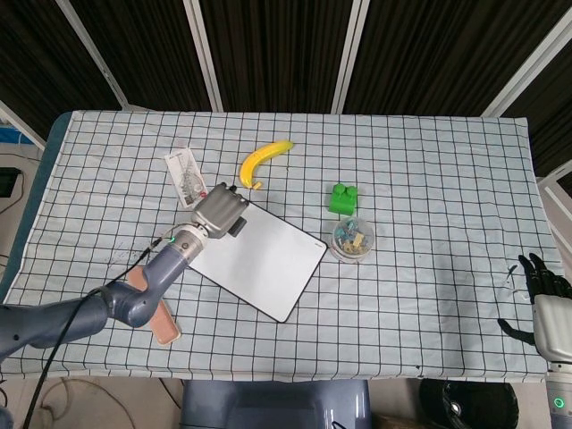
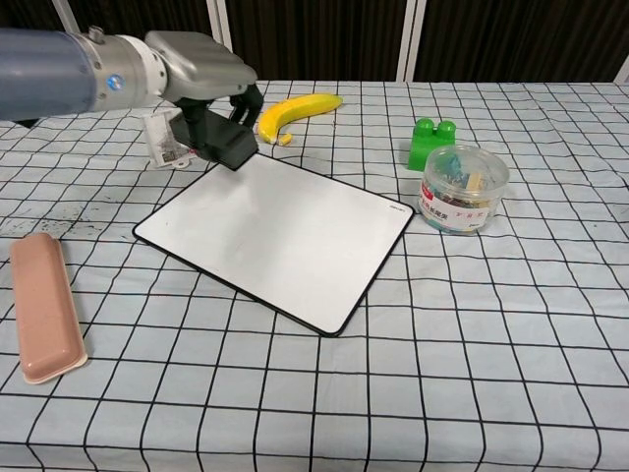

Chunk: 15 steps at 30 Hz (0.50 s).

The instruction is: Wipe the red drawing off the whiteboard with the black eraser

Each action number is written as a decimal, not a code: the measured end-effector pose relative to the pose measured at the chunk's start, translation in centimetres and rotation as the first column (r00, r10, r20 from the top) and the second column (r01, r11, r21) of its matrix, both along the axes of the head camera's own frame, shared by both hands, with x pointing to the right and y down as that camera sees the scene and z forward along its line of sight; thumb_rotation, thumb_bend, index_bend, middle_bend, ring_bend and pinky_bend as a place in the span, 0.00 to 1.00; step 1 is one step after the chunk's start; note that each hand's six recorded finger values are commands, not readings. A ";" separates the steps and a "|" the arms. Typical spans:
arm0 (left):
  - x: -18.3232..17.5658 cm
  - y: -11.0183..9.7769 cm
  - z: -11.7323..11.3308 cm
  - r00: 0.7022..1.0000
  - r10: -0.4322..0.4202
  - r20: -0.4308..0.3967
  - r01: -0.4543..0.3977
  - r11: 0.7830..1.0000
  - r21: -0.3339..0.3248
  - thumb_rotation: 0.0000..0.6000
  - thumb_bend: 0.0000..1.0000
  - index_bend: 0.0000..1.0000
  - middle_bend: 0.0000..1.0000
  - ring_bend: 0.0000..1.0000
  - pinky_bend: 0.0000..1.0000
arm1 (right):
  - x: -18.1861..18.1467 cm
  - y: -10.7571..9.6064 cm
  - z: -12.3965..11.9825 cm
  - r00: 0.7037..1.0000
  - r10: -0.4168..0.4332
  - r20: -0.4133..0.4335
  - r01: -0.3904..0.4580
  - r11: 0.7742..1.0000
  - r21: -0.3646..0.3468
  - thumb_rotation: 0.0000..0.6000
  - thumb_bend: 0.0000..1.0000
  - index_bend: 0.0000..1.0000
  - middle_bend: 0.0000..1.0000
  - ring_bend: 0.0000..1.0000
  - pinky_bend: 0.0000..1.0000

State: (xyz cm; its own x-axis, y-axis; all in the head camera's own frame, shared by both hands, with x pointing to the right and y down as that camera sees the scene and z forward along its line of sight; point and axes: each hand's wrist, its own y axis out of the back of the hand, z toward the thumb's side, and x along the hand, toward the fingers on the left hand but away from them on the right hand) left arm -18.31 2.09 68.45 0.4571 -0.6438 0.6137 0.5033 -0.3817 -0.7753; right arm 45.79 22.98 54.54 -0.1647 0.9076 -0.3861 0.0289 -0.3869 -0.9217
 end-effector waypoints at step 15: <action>-11.5 1.4 -0.9 0.992 -0.107 0.072 0.109 0.994 -0.028 1.00 0.27 0.48 0.47 0.26 0.39 | -0.1 0.1 -0.1 1.000 0.002 -0.004 -0.002 1.000 0.004 1.00 0.03 0.00 0.08 0.17 0.18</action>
